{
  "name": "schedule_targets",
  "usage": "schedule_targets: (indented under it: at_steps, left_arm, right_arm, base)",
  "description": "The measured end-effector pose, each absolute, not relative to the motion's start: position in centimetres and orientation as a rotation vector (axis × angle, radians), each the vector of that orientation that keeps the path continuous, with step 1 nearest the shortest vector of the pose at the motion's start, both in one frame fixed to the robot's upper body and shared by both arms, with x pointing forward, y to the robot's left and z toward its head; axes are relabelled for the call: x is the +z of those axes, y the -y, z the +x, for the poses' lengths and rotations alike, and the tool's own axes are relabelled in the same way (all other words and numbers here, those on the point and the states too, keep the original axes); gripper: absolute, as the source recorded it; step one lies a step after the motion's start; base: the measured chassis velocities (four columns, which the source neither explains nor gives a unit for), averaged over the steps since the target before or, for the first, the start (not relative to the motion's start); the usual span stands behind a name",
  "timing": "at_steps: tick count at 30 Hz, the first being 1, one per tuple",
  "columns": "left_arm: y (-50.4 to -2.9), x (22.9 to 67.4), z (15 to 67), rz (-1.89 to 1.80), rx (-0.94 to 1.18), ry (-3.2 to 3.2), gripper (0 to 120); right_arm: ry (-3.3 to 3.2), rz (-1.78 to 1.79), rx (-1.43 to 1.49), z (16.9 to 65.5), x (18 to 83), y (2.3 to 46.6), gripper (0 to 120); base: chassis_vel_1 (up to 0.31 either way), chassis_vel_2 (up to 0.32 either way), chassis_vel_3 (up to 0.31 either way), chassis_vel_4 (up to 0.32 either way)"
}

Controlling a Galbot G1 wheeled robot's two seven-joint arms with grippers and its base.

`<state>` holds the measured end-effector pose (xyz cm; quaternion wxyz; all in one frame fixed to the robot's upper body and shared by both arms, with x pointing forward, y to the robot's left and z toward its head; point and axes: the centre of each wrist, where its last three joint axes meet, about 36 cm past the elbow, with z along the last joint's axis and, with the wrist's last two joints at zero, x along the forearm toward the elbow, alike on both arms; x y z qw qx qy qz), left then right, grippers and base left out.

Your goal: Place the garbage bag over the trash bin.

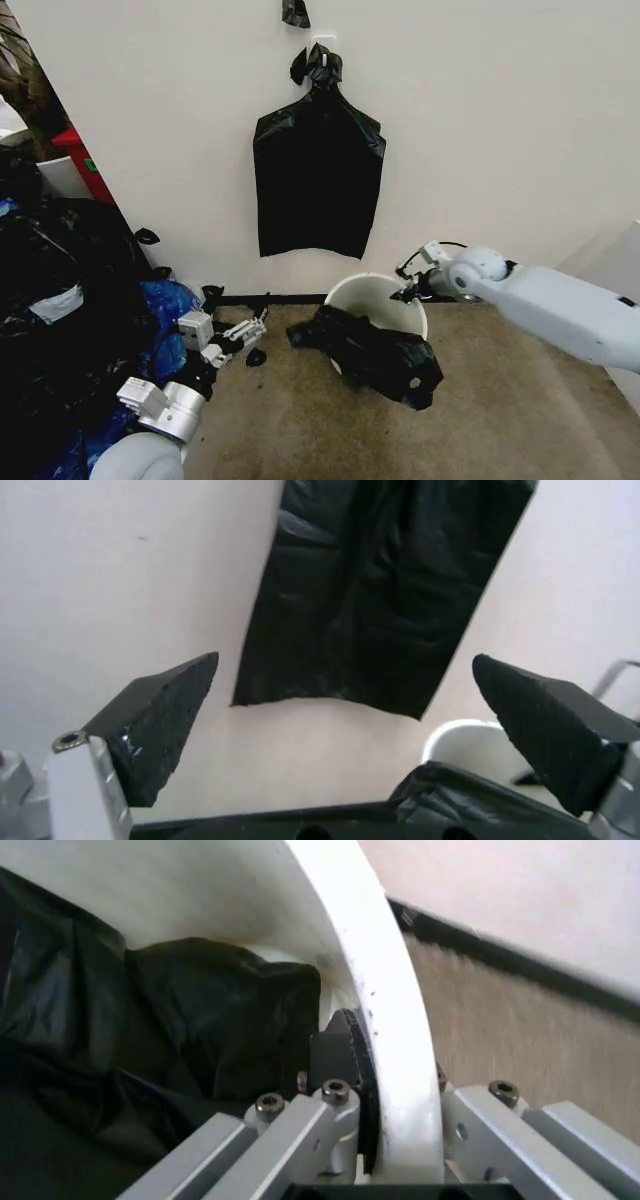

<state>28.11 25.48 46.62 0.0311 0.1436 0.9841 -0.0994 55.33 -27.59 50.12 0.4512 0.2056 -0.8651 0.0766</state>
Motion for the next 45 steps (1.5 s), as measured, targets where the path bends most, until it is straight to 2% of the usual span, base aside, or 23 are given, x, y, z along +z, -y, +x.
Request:
schedule_targets:
  at_steps: [4,8,16,25,45]
  left_arm:
    - [-26.6,47.2,28.6,0.41,-0.306,-3.031,100]
    - [-28.1,47.9,29.0,0.372,-0.28,-3.027,100]
    - [-29.8,48.5,30.2,0.278,-0.284,-3.014,100]
    - [-28.4,47.0,30.1,0.291,-0.314,-3.043,100]
    - [-27.6,46.5,29.0,0.259,-0.322,-3.043,100]
  right_arm:
    - [2.092,0.259,-0.088,53.0,52.5,25.9,0]
    - [2.036,0.145,-0.202,51.7,54.0,25.9,0]
    - [1.984,-0.042,-0.314,47.0,54.2,26.6,0]
    - [1.944,-0.283,-0.511,45.1,51.7,25.1,0]
    - [1.962,-0.255,-0.442,42.0,46.0,19.7,0]
  base:
    - [0.0,0.0,0.0,0.0]
    - [0.0,0.0,0.0,0.0]
    - [0.0,0.0,0.0,0.0]
    - [0.0,0.0,0.0,0.0]
    - [0.0,0.0,0.0,0.0]
